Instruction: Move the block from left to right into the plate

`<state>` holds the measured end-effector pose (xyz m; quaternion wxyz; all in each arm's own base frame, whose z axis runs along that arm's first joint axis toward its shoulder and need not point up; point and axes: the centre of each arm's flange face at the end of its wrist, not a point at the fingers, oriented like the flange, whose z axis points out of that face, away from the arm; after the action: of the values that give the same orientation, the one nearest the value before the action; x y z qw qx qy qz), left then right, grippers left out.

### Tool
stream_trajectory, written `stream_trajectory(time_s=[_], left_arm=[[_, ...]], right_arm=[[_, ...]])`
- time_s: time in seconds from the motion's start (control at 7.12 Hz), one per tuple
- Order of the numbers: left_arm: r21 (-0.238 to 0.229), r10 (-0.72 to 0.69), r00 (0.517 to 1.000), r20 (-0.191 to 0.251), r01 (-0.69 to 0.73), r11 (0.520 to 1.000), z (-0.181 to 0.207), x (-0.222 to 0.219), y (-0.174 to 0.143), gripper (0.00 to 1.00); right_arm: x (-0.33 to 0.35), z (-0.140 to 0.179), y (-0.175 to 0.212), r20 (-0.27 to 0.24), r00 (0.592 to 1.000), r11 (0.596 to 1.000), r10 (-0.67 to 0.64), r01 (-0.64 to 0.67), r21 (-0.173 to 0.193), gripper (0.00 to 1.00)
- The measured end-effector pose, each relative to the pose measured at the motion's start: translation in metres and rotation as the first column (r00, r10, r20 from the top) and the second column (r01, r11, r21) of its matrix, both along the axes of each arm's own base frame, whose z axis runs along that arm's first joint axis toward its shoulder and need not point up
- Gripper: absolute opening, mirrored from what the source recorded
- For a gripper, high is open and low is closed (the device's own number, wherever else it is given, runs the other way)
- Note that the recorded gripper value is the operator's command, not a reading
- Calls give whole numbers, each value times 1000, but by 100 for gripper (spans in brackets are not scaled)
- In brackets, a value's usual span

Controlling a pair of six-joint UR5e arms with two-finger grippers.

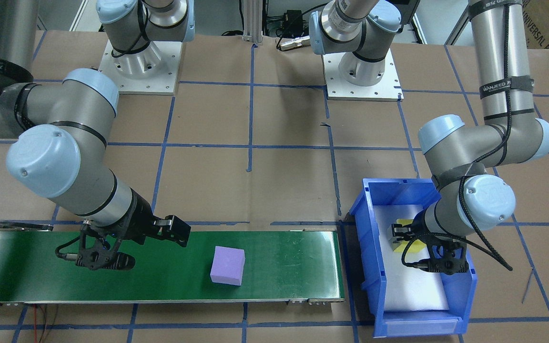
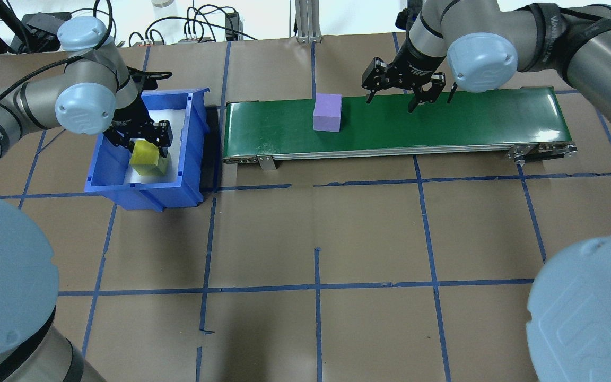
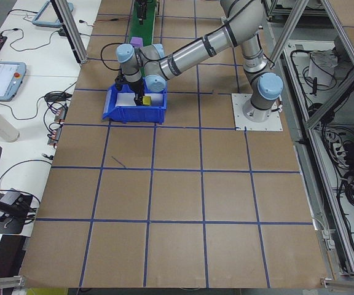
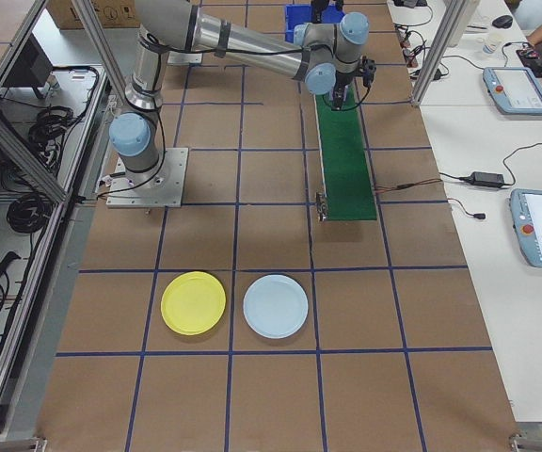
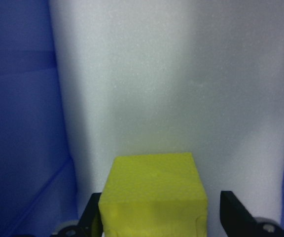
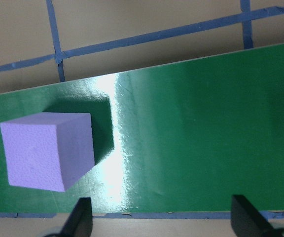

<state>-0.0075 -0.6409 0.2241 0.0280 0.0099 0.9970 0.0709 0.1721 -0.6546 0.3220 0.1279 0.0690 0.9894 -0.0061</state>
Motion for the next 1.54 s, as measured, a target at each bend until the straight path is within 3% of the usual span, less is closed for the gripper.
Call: stream_trajectory(time_s=[0.28,0.56,0.98,1.26,1.54], left_arm=[[-21,3,1000,1,-3,1000,11,0,-3,58],[-98,4,1000,8,-3,995,67,-6,-11,61],[-225,-24,999,25,29,974,147,-92,-14,61],[-254,-96,995,23,99,962,147,-169,-10,61],[-221,-157,987,21,158,962,97,-223,-12,61]], right_arm=[[2,-7,-15,14,1000,1000,-23,23,5,100],[2,-12,-23,16,999,999,-32,32,10,100],[2,-15,-24,17,998,998,-63,63,22,100],[2,-18,-23,17,997,997,-69,68,29,100],[2,-26,-22,19,997,997,-69,68,43,100]])
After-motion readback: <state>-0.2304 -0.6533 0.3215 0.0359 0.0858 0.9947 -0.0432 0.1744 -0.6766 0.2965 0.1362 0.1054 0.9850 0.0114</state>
